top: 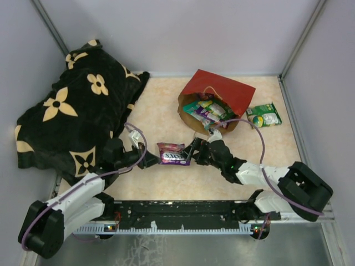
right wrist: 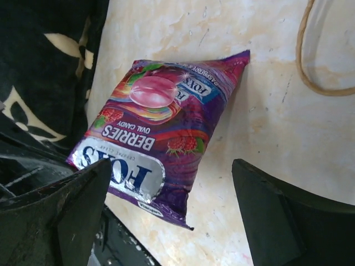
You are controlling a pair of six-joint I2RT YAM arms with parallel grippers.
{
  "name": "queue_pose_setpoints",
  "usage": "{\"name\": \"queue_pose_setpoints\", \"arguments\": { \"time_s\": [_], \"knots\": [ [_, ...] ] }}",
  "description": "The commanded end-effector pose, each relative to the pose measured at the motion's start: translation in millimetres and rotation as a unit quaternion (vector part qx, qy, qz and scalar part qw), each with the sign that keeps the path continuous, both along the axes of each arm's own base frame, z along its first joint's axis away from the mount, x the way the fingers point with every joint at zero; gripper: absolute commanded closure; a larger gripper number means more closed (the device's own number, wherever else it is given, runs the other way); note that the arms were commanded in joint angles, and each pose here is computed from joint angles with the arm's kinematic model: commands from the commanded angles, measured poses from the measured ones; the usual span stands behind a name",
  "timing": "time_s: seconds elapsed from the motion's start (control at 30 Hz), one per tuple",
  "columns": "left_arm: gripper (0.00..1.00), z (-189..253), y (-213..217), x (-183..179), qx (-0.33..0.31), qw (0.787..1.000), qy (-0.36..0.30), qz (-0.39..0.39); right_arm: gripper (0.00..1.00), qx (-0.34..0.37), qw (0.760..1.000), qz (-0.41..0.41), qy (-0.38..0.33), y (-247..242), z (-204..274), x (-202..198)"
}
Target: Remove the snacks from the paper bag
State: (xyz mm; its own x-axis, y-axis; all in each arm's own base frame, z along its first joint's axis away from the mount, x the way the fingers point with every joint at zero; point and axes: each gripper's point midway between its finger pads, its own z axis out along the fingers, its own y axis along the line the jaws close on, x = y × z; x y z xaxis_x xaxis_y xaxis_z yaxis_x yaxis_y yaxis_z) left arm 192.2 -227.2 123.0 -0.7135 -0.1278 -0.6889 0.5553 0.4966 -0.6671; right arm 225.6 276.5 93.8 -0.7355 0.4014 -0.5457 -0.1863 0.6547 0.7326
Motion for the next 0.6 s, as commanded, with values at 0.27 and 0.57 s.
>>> {"name": "queue_pose_setpoints", "arguments": {
  "time_s": [0.27,0.57],
  "knots": [
    [1.0,-90,41,-19,0.063,0.961,0.214,0.166,0.14,0.129,0.984,0.002,0.119,45,-15,-1],
    [1.0,-113,58,-18,0.139,0.941,0.239,0.193,0.19,0.155,0.975,-0.003,0.16,59,-26,3]
  ]
}}
